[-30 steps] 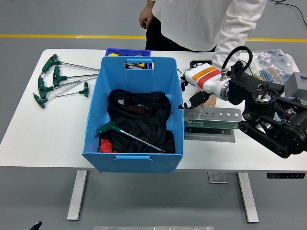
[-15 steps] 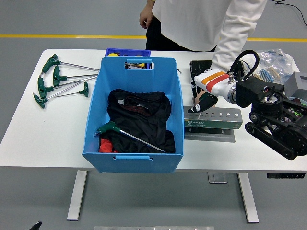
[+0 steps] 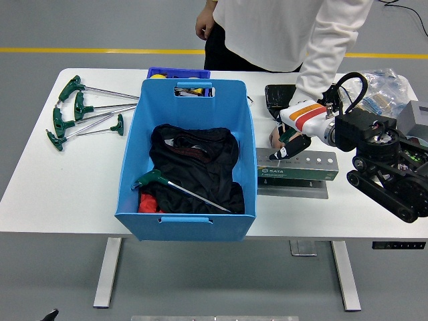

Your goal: Lift tool from toolbox,place it in box,lift tool from toolbox,place it in box

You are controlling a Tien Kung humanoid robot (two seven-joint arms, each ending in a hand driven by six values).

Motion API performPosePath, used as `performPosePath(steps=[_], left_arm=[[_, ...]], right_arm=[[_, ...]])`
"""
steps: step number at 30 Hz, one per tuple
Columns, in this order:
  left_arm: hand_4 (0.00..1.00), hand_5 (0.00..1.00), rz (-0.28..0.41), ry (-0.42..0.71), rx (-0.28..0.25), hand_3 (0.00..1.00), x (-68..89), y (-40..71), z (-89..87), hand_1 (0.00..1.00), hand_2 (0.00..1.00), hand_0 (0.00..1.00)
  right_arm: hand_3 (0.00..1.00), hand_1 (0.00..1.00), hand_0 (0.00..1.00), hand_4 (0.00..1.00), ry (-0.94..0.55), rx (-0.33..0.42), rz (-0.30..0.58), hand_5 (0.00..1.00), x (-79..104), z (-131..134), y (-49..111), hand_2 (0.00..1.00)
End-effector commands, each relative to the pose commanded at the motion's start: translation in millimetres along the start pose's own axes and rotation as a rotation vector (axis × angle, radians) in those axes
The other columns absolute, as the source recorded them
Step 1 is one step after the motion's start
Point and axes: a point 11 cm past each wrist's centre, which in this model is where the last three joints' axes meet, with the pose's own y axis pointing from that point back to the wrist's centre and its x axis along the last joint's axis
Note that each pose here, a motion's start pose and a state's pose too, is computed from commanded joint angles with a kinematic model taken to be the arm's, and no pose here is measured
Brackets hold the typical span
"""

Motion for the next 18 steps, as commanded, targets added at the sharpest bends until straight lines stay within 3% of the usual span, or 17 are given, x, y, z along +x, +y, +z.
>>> performPosePath(steps=[18], left_arm=[[0.644,0.552,0.003,-0.002,-0.002,0.655,0.7,-0.1,0.8,0.747,0.767,0.735]], right_arm=[[0.426,0.479,0.828,0.998,0.015,0.014,-0.014,0.682,-0.2,-8,-1.0,0.484]])
